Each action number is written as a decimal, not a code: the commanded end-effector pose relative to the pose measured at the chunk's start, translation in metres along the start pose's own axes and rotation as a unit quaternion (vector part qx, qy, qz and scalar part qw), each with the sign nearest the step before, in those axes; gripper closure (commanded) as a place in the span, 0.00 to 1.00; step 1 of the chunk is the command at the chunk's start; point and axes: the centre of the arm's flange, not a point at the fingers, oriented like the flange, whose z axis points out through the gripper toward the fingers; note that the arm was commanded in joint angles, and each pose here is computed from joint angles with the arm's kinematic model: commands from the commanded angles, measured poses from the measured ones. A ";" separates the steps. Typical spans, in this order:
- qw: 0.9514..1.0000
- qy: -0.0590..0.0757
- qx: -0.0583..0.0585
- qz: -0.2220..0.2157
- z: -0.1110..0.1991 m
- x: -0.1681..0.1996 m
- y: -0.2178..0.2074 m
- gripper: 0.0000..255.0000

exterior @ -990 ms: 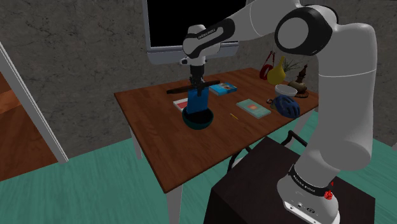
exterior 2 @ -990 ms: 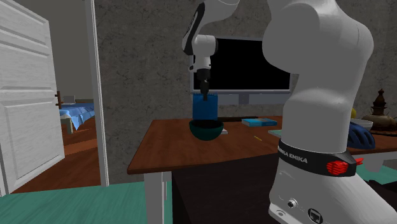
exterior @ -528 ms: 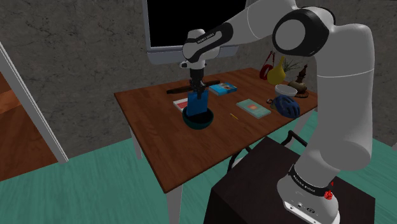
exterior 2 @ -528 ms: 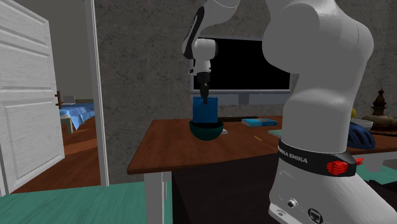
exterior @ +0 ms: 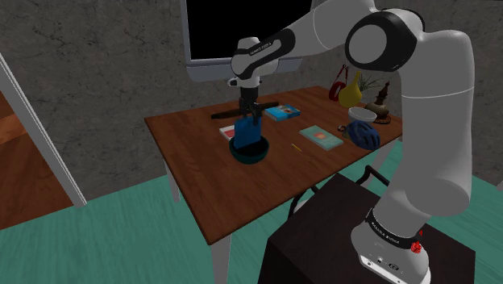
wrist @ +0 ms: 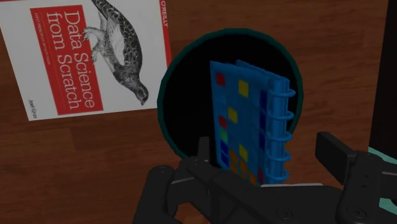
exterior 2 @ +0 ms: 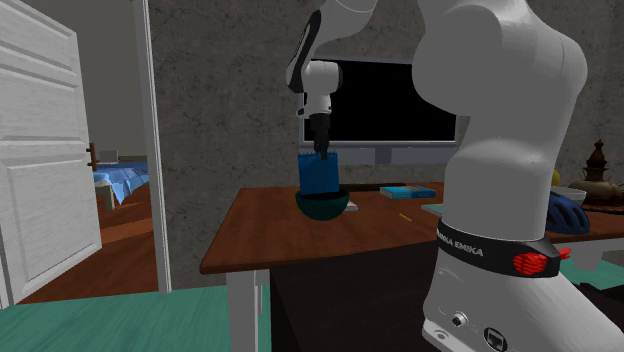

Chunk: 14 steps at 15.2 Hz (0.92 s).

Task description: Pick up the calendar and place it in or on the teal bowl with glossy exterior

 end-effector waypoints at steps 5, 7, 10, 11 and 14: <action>1.000 0.000 0.000 0.000 -0.040 0.000 0.000 0.00; 1.000 0.000 0.000 0.000 -0.050 0.000 0.000 0.00; 1.000 0.000 0.000 0.000 -0.050 0.000 0.000 0.00; 1.000 0.000 0.000 0.000 -0.050 0.000 0.000 0.00; 1.000 0.000 0.000 0.000 -0.050 0.000 0.000 0.00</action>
